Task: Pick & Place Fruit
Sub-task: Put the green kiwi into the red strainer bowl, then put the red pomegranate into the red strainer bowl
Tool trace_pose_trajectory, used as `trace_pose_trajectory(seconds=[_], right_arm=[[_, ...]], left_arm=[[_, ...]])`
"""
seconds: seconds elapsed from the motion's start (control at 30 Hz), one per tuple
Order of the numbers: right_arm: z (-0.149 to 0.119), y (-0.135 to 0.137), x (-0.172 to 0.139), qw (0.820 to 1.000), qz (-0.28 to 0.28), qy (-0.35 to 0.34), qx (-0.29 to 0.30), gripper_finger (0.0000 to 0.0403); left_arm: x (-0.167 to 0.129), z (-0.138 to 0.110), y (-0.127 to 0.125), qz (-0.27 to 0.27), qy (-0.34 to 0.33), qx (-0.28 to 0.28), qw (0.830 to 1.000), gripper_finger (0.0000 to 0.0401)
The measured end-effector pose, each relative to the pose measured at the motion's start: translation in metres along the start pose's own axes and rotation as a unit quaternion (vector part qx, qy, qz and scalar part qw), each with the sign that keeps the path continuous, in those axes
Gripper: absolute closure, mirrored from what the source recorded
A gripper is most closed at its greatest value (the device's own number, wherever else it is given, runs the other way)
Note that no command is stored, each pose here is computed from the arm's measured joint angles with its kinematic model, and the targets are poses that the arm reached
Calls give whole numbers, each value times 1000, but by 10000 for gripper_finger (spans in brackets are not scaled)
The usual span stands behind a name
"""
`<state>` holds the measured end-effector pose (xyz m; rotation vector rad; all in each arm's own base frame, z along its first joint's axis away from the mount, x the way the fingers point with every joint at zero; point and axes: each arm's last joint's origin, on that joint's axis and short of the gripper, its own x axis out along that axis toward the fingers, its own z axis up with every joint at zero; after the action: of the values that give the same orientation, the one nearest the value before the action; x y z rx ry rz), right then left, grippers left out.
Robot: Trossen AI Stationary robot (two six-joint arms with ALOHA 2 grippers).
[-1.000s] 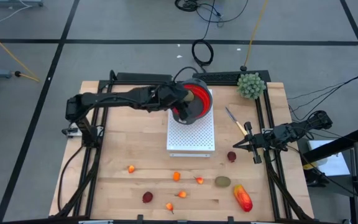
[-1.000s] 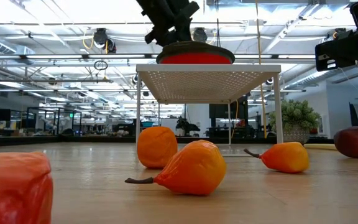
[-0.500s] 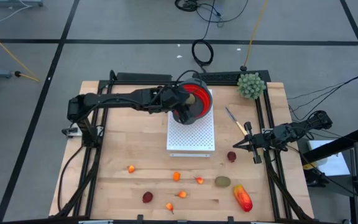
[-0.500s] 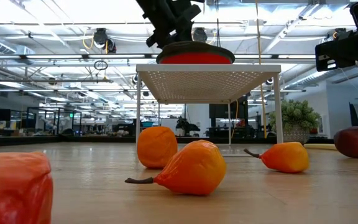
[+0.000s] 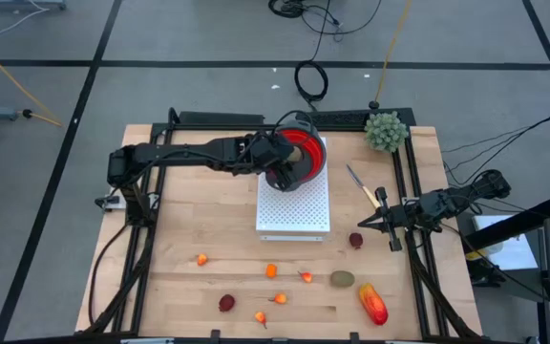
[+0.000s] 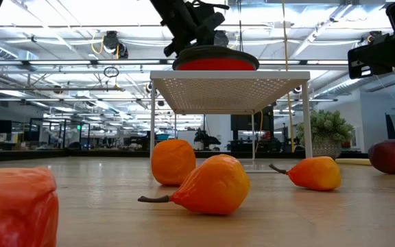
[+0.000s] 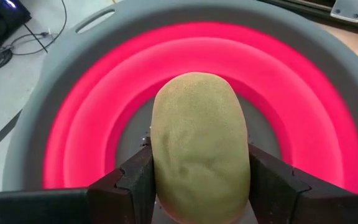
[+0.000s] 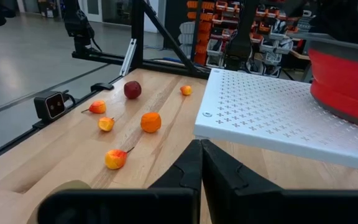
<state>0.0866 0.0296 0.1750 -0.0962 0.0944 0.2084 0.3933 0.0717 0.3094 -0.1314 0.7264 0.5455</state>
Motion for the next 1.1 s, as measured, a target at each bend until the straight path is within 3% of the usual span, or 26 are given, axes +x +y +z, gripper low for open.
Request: trace_pose_trajectory(seconds=[0.23, 0.63, 1.1], right_arm=[[0, 0, 0, 1000, 0, 0, 0, 403], [0, 0, 0, 1000, 0, 1, 1, 403], [0, 0, 0, 1000, 0, 1, 1, 403]], left_arm=[[6, -2, 2, -29, 16, 1, 999, 201], [5, -2, 2, -32, 15, 11, 999, 198], [-4, 3, 6, -6, -6, 35, 999, 109]])
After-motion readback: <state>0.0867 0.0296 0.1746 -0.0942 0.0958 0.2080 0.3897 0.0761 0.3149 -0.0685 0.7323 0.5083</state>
